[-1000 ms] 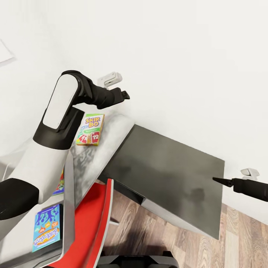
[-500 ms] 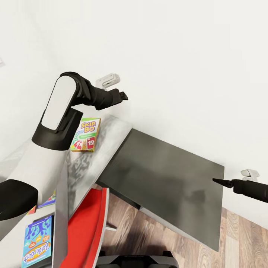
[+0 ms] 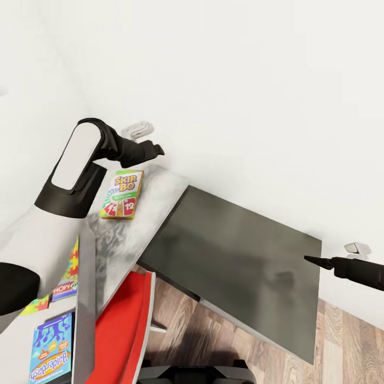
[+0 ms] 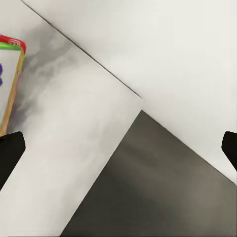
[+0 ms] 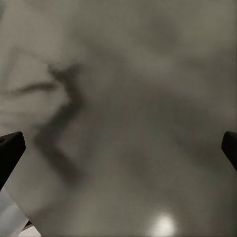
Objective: Put all the toys in the child's room - the three board games (two on the bed and one on the table), the two jigsaw puzzles on the table, and the tennis ball on the table - inside the toy box on the table in the child's room.
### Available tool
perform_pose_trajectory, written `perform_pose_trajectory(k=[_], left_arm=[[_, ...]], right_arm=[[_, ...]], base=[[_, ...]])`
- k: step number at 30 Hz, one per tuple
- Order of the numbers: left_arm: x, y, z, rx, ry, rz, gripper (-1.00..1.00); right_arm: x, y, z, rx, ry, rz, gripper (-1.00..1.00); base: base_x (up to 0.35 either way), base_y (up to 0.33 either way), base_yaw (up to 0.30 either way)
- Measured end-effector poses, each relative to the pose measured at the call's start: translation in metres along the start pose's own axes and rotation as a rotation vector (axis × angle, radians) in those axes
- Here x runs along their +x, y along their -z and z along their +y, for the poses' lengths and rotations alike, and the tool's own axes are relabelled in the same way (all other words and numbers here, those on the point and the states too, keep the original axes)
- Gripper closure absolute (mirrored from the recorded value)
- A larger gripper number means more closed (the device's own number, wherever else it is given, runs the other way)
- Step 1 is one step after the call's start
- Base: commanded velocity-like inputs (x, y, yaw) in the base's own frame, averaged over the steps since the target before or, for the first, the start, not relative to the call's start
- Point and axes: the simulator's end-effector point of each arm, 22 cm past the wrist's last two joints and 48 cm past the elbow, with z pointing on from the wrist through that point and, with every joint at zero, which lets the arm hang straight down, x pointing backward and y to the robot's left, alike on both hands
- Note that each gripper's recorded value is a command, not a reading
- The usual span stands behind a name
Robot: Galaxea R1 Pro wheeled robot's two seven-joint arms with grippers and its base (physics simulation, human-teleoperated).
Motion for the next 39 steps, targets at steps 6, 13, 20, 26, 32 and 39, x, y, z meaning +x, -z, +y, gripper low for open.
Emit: perform_pose_trajectory(k=[6,13,20,26,32,39], left_arm=[[-0.001,-0.021,0.068,-0.13,0.072,0.037,-1.0],[-0.034,-0.02,0.187,-0.3,0.177,0.032,-1.0],[-0.058,-0.012,0.249,-0.381,0.185,-0.015,-1.0],[-0.065,-0.013,0.271,-0.402,0.177,-0.033,-1.0],[-0.063,-0.022,0.287,-0.402,0.18,-0.025,-1.0],[-0.049,-0.033,0.302,-0.417,0.199,0.009,-1.0]], right_arm=[[0.002,-0.002,0.002,-0.005,-0.002,0.001,-1.0],[0.018,-0.007,0.002,-0.012,-0.017,0.015,-1.0],[0.022,-0.009,0.002,-0.015,-0.006,0.006,-1.0],[0.023,-0.011,0.005,-0.019,-0.004,0.001,-1.0],[0.024,-0.012,0.007,-0.024,-0.002,-0.002,-1.0],[0.021,-0.012,0.01,-0.026,0.007,-0.006,-1.0]], base=[[0.004,-0.001,0.0],[0.001,0.0,0.0],[0.0,0.0,0.0],[0.0,0.0,0.0],[0.0,0.0,0.0],[0.0,0.0,0.0]])
